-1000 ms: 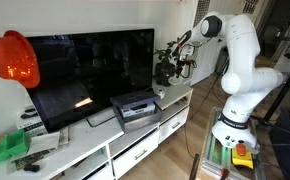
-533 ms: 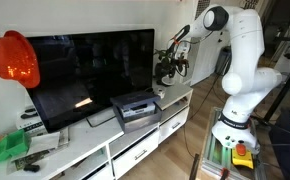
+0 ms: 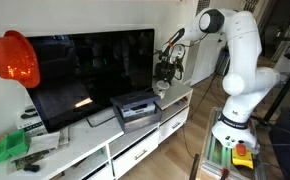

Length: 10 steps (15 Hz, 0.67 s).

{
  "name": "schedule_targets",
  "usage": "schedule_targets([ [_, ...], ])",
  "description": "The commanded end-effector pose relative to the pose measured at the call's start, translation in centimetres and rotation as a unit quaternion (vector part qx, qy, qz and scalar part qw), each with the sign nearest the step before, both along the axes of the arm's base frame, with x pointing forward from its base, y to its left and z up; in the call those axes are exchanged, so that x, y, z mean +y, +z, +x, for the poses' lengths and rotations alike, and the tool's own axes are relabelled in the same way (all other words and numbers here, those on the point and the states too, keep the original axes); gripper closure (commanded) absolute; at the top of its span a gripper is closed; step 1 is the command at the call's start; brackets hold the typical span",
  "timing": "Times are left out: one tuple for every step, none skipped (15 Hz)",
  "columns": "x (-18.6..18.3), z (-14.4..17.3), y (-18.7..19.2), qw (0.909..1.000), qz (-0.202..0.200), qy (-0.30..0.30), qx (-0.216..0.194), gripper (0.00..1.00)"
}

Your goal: Pour the sunglasses from the cup and put them back into the cup then close the cup with the cup lid

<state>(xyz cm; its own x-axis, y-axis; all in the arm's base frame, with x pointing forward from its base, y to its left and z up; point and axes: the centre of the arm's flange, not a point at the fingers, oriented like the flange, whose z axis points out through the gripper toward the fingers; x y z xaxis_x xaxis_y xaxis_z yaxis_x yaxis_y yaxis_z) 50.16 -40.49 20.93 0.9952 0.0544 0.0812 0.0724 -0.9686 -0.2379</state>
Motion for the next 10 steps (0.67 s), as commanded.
schedule_targets([
  [-1.5,1.1,-1.8,0.9996,0.022,-0.016,0.008,0.99],
  [-1.8,1.2,-2.2,0.9993,0.029,-0.020,0.010,0.99],
  [-1.9,1.3,-2.3,0.9991,0.034,-0.022,0.010,0.99],
  [-2.0,1.4,-2.5,0.9989,0.041,-0.023,0.009,0.99],
  [-2.1,1.6,-2.6,0.9985,0.047,-0.026,0.007,0.99],
  [-2.3,1.7,-2.8,0.9983,0.050,-0.027,0.007,0.99],
  [-2.3,1.9,-3.0,0.9981,0.054,-0.028,0.009,0.99],
  [-2.4,2.0,-3.1,0.9980,0.055,-0.029,0.010,0.99],
  [-2.5,2.1,-3.3,0.9980,0.054,-0.029,0.012,0.99],
  [-2.5,2.2,-3.4,0.9979,0.056,-0.030,0.015,0.99],
])
